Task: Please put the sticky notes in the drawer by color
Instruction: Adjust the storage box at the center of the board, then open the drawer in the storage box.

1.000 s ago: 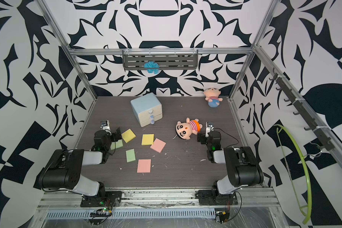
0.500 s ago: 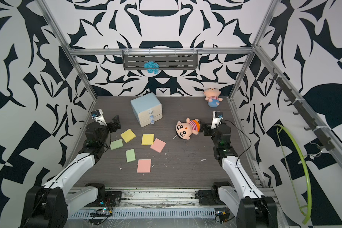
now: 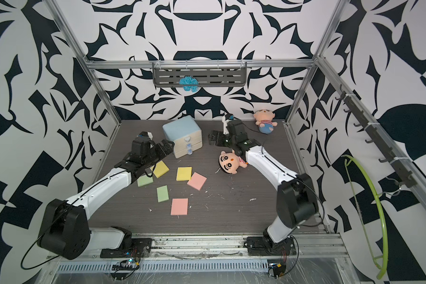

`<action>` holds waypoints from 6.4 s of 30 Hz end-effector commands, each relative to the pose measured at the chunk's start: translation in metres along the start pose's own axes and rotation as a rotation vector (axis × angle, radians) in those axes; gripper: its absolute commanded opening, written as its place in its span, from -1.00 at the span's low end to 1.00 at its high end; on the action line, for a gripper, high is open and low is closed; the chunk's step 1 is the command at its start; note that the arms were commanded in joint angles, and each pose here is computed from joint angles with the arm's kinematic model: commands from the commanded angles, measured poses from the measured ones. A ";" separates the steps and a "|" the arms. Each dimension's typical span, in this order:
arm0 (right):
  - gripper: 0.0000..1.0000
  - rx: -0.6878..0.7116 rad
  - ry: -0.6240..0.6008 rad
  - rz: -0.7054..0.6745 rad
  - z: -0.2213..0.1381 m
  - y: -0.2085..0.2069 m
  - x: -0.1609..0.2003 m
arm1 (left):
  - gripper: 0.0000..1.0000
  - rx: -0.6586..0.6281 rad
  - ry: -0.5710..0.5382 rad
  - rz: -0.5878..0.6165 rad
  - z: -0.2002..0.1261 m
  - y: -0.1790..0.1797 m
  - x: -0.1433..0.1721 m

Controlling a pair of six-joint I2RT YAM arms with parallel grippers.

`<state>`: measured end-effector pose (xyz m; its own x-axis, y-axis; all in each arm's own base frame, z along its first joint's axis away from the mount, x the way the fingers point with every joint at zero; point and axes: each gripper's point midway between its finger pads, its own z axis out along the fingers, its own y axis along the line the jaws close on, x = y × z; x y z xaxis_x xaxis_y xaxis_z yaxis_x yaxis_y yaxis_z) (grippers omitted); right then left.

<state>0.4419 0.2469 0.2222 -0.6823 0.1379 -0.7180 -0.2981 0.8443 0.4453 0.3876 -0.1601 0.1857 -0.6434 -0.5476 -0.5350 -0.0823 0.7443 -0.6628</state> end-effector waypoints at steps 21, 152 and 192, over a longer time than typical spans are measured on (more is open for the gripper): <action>0.61 -0.033 0.117 -0.105 0.090 0.055 -0.049 | 0.99 -0.132 -0.030 0.021 -0.054 0.023 0.001; -0.49 -0.235 0.183 0.092 0.069 0.113 0.083 | 0.04 -0.184 0.248 -0.192 0.046 0.043 0.008; -0.40 -0.144 0.156 0.056 0.028 0.100 0.099 | 0.04 -0.183 0.243 -0.167 0.037 0.039 0.006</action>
<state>0.3444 0.3665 0.1398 -0.8551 0.0390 -0.5169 -0.3187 0.7469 0.5836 0.4302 -0.1477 0.1697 -0.7134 -0.6109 -0.3432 -0.2545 0.6823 -0.6854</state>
